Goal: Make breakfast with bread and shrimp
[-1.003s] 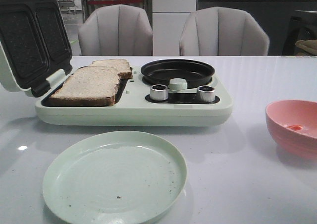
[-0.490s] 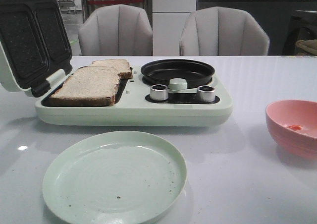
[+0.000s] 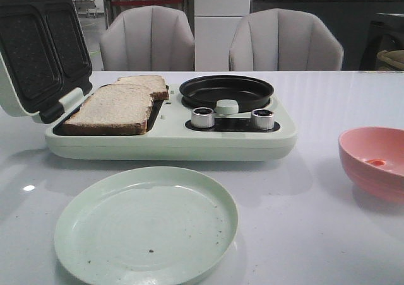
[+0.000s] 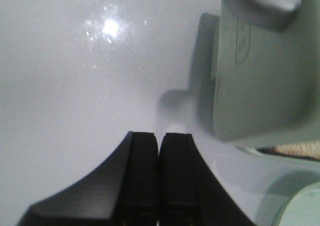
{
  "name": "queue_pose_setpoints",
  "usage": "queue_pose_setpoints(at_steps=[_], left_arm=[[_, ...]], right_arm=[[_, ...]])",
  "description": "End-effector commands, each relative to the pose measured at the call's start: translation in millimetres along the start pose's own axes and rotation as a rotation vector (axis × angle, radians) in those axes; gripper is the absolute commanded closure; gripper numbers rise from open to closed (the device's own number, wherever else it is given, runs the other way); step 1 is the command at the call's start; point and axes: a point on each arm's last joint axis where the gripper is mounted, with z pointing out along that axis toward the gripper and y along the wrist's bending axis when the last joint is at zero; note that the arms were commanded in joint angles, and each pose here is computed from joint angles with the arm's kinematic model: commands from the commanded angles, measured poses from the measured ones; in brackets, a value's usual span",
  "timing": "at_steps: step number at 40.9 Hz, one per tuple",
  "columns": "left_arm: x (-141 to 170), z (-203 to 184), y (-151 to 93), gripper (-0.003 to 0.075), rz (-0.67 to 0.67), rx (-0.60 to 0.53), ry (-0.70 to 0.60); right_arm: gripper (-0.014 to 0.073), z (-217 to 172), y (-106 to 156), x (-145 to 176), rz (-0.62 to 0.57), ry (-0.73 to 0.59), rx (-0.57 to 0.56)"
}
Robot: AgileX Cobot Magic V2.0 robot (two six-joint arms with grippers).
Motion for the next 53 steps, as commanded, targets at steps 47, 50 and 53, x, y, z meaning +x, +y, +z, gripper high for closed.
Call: queue_pose_setpoints(at_steps=[47,50,53], left_arm=[[-15.6,-27.8,-141.6,0.062,0.336,0.385,-0.131],[5.2,-37.4,-154.4,0.062,0.411,0.41,-0.15],[27.7,-43.4,-163.7,0.062,0.484,0.427,-0.138]], right_arm=[[0.0133,-6.2,0.0,-11.3,-0.006,-0.081,0.003],[0.0133,-6.2,0.0,-11.3,-0.006,-0.081,0.003],[0.0133,-6.2,0.0,-11.3,-0.006,-0.081,0.003]])
